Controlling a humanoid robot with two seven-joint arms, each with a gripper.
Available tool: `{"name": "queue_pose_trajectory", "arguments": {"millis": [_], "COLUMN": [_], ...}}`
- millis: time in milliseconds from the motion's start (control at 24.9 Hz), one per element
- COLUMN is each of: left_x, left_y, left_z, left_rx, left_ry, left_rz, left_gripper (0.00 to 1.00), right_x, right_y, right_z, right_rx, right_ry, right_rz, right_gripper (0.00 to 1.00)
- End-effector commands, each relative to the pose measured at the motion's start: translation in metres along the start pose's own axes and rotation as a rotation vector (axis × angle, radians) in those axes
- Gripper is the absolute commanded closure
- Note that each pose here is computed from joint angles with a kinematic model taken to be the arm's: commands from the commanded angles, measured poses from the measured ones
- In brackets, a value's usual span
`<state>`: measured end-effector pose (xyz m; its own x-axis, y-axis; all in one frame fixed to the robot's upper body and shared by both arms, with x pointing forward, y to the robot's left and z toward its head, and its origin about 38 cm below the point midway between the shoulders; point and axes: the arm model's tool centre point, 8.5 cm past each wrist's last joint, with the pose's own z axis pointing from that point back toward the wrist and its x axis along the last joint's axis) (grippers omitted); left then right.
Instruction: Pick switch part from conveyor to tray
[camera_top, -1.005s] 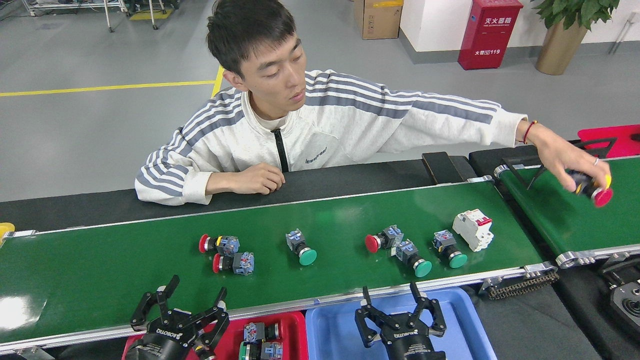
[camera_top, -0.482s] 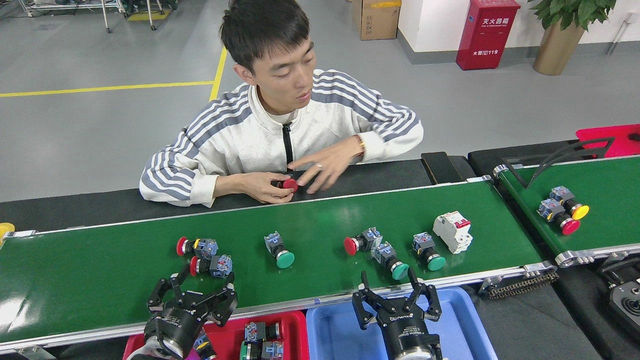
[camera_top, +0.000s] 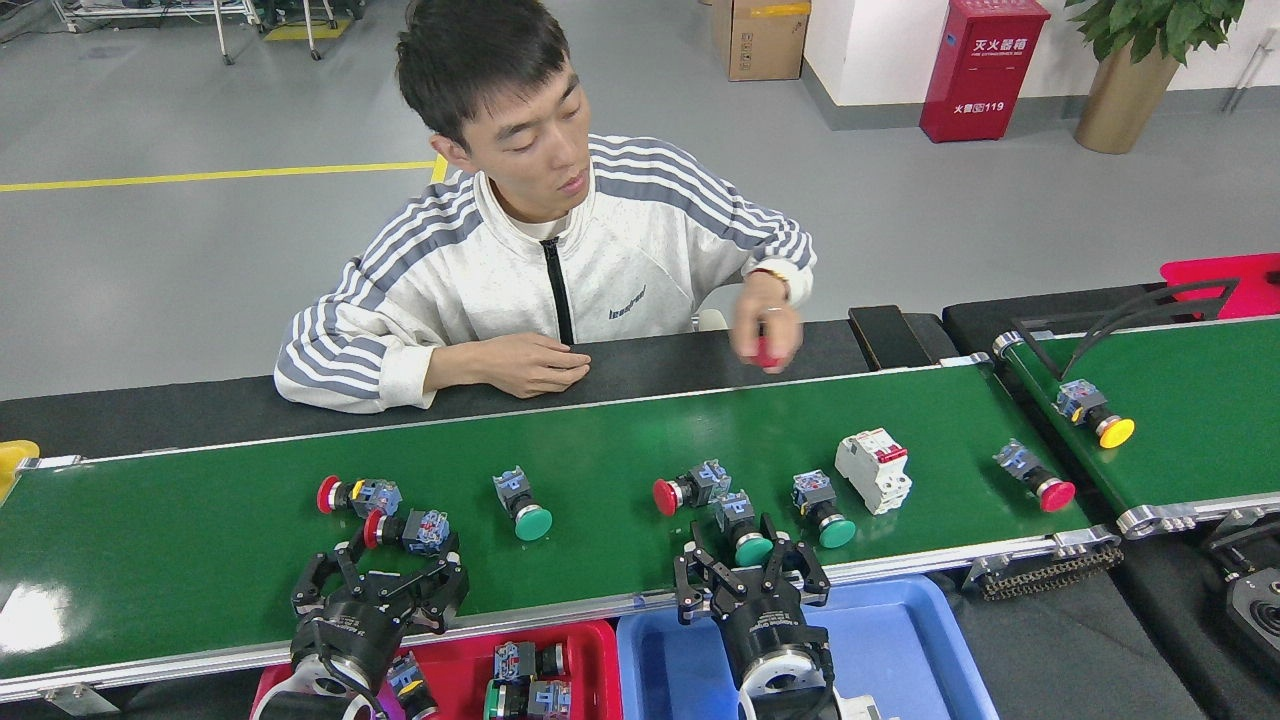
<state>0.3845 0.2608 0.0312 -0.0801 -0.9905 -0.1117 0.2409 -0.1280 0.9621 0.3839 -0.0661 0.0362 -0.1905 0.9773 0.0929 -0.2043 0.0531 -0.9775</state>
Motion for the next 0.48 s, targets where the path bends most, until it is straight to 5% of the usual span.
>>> {"name": "queue_pose_trajectory", "arguments": {"millis": [0, 121, 321, 362, 402, 442], "left_x": [-0.008, -0.012, -0.007, 0.001, 0.010, 0.011], "left_y": [0.006, 0.000, 0.001, -0.006, -0.012, -0.017], "left_z": [0.000, 0.007, 0.065, 0.086, 0.104, 0.117], "left_rx": [0.026, 0.026, 0.076, 0.058, 0.044, 0.033], "left_ry": [0.023, 0.012, -0.199, -0.293, -0.394, -0.407], "left_rz": [-0.007, 0.018, -0.063, -0.096, -0.121, -0.111], "left_gripper": [0.48, 0.82, 0.81, 0.75, 0.67, 0.44], "right_x": [0.007, 0.021, 0.075, 0.093, 0.109, 0.122], "right_y": [-0.015, -0.016, -0.009, -0.006, -0.003, -0.002], "right_z": [0.000, 0.019, 0.063, 0.071, 0.078, 0.085], "right_rx": [-0.041, -0.064, -0.077, -0.077, -0.075, -0.076], "right_ry": [-0.050, -0.106, -0.324, -0.379, -0.426, -0.461], "right_rz": [-0.004, -0.028, 0.013, 0.035, 0.050, 0.049], "right_gripper": [0.92, 0.92, 0.92, 0.83, 0.55, 0.05]}}
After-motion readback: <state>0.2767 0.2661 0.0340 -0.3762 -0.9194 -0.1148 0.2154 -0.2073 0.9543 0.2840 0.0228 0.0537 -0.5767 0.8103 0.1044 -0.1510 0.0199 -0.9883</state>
